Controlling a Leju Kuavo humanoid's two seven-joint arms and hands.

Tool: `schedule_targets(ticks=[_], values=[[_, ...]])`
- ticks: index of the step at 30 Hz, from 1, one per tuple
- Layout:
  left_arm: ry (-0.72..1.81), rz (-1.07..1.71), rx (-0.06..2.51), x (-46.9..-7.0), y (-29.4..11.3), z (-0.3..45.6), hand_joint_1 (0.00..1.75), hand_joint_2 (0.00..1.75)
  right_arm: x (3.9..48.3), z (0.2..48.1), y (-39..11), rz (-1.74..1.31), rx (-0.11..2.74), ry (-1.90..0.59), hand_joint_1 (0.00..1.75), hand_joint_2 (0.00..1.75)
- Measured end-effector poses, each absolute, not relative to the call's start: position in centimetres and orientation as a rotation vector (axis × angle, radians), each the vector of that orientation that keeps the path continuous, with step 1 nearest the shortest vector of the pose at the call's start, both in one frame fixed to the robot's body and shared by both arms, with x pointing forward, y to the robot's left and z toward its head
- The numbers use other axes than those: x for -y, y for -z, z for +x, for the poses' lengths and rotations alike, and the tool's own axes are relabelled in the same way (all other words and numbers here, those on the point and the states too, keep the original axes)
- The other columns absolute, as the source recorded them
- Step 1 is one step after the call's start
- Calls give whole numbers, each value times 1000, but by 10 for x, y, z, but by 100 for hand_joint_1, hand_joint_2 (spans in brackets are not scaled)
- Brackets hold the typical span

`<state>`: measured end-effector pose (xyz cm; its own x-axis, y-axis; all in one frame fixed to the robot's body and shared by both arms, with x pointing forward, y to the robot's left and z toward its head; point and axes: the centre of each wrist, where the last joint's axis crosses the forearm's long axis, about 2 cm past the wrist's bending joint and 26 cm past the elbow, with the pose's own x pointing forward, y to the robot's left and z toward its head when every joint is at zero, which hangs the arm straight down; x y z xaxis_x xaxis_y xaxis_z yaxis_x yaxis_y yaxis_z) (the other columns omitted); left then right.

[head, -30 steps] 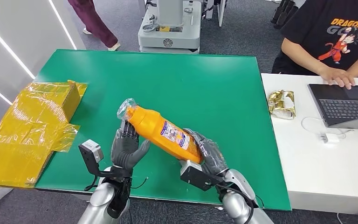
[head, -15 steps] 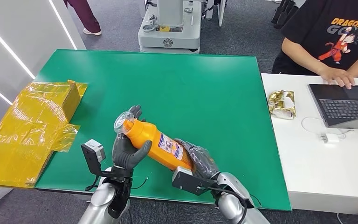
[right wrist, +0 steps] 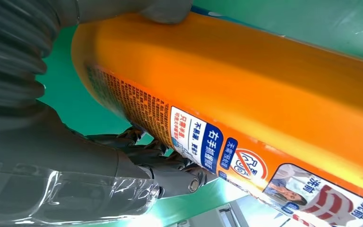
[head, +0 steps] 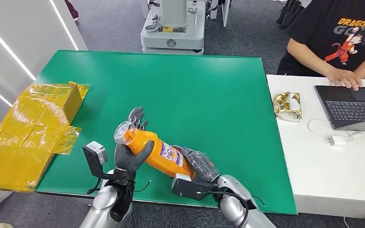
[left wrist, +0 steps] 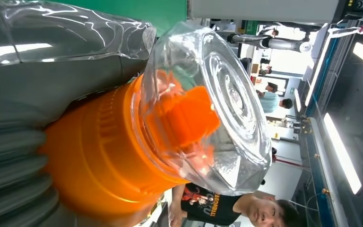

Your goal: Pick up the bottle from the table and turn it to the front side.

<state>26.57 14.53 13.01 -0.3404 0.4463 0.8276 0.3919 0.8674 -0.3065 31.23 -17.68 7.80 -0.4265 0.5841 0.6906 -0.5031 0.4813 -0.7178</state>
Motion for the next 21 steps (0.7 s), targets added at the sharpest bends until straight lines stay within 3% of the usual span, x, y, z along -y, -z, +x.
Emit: schedule_targets(ticks=[1,18,21], values=[[-65,-614,1967,-145,-130,266,175,175,177,312,-78,-72,1606,-1212,175,175],[-86,-619,1987,-141,-132,266,175,175,177,311,-76,-74,1602,-1212,173,175],[-87,-620,1990,-141,-132,266,175,175,177,311,-76,-74,1606,-1210,45,175]])
